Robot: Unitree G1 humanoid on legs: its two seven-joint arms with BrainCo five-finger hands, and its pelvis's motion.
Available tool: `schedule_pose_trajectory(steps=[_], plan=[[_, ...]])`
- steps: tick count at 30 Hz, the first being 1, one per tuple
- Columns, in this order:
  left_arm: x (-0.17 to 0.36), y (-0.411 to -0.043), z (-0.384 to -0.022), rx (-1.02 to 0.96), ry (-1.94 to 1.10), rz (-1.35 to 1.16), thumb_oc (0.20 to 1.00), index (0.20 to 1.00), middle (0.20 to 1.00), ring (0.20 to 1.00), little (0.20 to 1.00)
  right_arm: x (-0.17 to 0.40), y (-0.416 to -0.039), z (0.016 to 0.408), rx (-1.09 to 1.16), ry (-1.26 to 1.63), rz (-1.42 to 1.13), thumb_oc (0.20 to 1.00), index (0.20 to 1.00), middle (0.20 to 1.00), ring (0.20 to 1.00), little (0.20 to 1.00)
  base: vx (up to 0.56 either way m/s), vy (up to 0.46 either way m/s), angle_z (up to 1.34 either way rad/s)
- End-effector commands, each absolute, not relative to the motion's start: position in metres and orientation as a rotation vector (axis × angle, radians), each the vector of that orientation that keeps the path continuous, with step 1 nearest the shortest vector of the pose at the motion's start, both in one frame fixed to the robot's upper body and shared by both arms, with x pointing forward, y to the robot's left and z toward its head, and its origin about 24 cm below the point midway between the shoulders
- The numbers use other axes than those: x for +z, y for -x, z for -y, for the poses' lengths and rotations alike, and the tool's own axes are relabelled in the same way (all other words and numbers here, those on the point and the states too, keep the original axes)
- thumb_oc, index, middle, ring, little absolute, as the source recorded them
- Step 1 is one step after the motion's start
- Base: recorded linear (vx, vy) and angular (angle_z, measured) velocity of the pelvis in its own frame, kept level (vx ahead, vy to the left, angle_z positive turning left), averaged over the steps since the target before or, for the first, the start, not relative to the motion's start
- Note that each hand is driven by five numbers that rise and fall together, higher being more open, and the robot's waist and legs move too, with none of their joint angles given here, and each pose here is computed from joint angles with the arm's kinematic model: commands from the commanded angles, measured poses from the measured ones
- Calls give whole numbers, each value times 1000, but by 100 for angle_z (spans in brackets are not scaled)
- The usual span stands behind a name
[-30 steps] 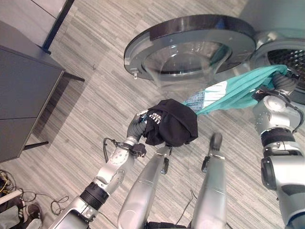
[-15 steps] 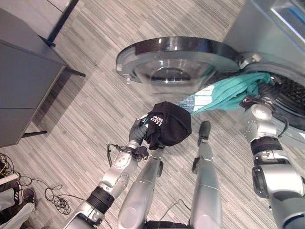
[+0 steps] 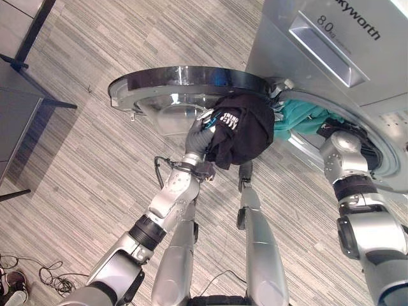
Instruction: Grab the laundry basket,head to the washer,open it,put in the laundry and shut it.
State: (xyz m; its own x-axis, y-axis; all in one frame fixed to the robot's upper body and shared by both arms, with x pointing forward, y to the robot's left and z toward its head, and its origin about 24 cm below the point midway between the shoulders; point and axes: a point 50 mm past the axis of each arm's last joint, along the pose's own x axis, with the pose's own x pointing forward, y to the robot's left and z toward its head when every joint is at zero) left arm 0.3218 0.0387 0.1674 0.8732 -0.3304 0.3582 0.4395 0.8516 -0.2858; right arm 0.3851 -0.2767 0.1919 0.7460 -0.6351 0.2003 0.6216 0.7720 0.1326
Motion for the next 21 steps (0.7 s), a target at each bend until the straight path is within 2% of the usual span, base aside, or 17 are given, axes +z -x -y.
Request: schedule_pose_trajectory(steps=[1, 11, 21], plan=[[204, -307, -30, -491, 466, 482, 200, 200, 200, 200, 200, 233, -393, 267, -640, -46, 352, 200, 200, 200, 200, 200, 13, -56, -2], [213, -300, -10, -575, 488, 482, 200, 200, 200, 200, 200, 239, -410, 249, -577, 36, 254, 200, 200, 200, 200, 200, 27, -59, -5], [220, -302, -10, -560, 511, 500, 200, 200, 200, 200, 200, 201, -416, 214, -467, 8, 167, 200, 200, 200, 200, 200, 8, -5, 0]])
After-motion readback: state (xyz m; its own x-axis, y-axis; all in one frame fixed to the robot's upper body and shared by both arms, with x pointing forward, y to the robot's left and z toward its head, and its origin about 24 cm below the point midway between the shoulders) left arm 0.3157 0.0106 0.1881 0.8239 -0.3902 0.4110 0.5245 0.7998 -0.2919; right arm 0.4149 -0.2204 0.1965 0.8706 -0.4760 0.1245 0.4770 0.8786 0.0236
